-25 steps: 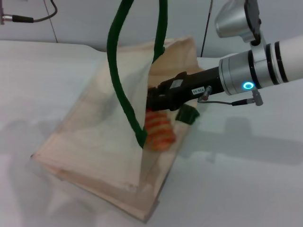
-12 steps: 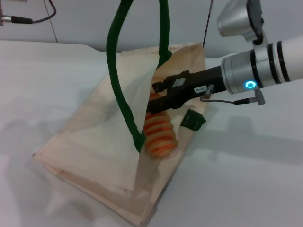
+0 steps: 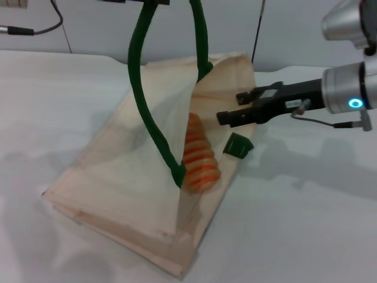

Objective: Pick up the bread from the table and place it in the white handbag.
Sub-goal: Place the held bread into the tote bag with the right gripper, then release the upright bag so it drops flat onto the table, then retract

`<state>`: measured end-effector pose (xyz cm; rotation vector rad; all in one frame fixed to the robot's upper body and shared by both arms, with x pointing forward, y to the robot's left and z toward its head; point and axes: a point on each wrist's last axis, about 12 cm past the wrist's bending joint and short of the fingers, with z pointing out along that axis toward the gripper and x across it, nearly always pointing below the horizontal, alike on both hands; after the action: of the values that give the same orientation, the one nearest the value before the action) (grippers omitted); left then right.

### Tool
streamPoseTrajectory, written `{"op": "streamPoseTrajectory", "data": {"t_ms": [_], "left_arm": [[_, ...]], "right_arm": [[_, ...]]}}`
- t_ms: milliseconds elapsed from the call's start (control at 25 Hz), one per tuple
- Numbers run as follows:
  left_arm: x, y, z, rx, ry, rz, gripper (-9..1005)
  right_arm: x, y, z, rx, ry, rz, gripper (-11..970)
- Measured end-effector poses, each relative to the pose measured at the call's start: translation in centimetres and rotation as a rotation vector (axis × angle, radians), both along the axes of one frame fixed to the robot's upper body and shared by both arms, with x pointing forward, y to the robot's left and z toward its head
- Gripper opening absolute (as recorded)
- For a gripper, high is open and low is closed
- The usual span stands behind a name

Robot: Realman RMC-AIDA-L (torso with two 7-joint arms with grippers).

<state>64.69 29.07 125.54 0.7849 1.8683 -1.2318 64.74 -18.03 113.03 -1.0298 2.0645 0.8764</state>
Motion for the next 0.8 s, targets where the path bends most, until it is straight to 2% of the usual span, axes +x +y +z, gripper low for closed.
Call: {"op": "streamPoseTrajectory", "data": {"t_ms": [280,560,800], "left_arm": [[0.0,0.3,-0.2,0.003,0.002,0.015,116],[0.0,0.3,-0.3,0.005,0.001,0.017,117],[0.2,0.2,-0.3,-0.006,0.009,0.041,117]], "right_arm": [[0.1,-2.5,0.2,0.030,-0.005,-0.080,894],[1.0,-5.5,0.9,0.170,-0.067,-0.297,894],[1.1,-6.0,0.6,0.192,-0.080,-0.353,894]]}}
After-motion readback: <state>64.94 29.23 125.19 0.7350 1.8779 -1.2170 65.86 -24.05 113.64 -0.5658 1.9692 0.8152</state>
